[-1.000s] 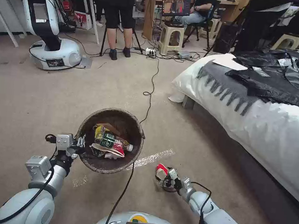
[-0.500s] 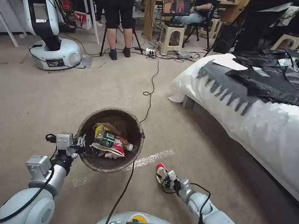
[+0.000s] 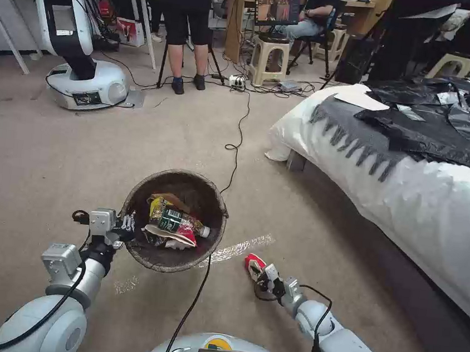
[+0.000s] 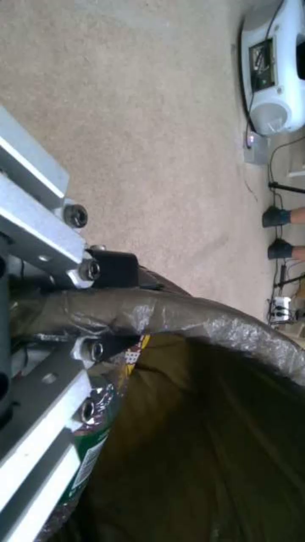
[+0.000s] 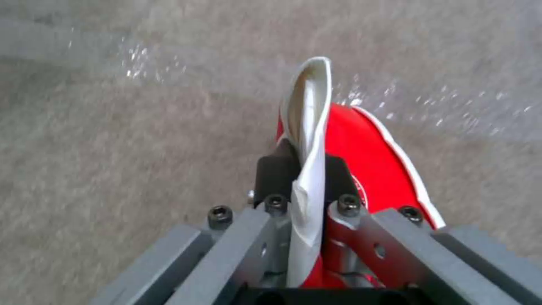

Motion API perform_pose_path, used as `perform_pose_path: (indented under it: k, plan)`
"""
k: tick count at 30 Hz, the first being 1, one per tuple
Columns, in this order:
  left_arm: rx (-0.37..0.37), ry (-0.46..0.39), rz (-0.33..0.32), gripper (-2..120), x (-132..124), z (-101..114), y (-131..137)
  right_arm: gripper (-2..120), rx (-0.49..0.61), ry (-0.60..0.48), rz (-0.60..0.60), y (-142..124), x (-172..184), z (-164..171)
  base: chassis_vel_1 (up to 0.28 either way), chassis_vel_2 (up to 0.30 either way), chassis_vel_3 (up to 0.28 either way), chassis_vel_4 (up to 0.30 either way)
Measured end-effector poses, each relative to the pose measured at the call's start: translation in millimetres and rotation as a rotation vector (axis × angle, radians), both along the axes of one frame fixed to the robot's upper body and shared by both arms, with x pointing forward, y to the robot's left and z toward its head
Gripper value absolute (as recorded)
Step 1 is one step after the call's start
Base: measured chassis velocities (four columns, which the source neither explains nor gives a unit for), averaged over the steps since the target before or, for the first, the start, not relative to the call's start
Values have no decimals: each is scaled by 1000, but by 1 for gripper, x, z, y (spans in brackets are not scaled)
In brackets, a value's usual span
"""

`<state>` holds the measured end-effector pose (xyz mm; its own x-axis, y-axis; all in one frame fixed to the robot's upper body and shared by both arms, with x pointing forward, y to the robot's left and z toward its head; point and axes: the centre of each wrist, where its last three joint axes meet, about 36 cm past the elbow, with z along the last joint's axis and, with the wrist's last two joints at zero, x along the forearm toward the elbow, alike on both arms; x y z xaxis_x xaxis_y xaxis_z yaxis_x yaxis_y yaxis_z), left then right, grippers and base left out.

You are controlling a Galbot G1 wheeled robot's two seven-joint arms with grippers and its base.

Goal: Pick up the trash bin, then pick up the garbage from the floor and place it into the trash bin.

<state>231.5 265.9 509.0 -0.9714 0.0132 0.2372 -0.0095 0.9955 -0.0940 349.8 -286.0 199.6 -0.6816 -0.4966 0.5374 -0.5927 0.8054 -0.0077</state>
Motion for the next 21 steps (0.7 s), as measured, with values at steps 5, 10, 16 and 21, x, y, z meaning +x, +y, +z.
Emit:
perform_pose_path:
  k: [5,10,16,21]
  plan:
    - [-1,-1,0,0,-1,1,0,0,16,-61,0,-1,11,22,0,0,0,0]
    - [-1,-2,-1,0,-2,2,-1,0,53,-160,17,1,27,64,0,0,0,0]
    - [0,-2,-1,0,-4,3,-2,0,110,-254,35,6,46,122,0,0,0,0]
    - [0,0,0,0,-4,3,-2,0,171,-337,92,11,51,192,0,0,0,0]
